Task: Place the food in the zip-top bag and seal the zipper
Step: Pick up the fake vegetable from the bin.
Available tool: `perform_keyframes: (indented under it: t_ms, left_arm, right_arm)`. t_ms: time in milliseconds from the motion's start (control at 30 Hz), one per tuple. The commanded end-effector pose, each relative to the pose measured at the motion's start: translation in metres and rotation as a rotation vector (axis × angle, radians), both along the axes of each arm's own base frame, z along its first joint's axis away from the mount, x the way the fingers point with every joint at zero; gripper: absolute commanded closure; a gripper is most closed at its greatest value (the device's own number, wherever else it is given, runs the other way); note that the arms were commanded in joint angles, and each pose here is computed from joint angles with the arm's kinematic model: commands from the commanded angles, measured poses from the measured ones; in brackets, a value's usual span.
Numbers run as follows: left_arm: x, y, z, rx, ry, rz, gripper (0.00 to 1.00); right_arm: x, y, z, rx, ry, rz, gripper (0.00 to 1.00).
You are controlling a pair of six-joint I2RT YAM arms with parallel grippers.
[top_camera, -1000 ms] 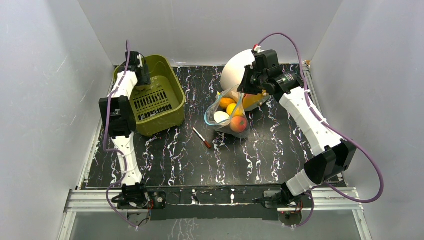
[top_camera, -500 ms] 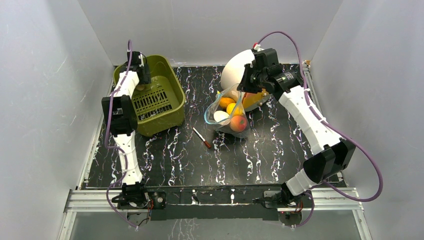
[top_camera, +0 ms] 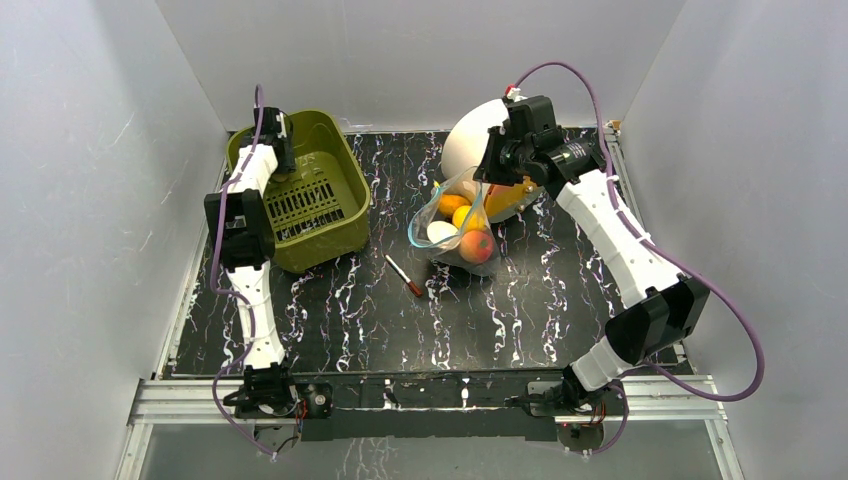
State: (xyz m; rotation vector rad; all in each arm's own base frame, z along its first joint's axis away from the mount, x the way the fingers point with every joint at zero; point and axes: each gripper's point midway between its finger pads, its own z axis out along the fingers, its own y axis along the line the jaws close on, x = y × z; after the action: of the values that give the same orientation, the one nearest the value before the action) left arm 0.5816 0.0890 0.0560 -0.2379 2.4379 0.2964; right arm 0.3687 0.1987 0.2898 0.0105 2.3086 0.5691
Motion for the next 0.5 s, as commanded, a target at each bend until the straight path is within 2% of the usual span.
perform_keyframes:
  t_ms: [0, 267, 467]
  left_arm:
    - [0.004, 0.003, 0.023, 0.000, -0.037, 0.003, 0.64]
    - [-0.005, 0.001, 0.049, -0.029, -0.067, 0.054, 0.68]
    - [-0.022, -0.012, 0.065, -0.114, -0.076, 0.087, 0.69]
  right_arm:
    - [0.015, 0.001, 0.041, 0.046, -0.124, -0.016, 1.00]
    - [0.012, 0.001, 0.041, 0.058, -0.123, -0.018, 1.00]
    - [0.009, 0.003, 0.040, 0.076, -0.119, -0.010, 1.00]
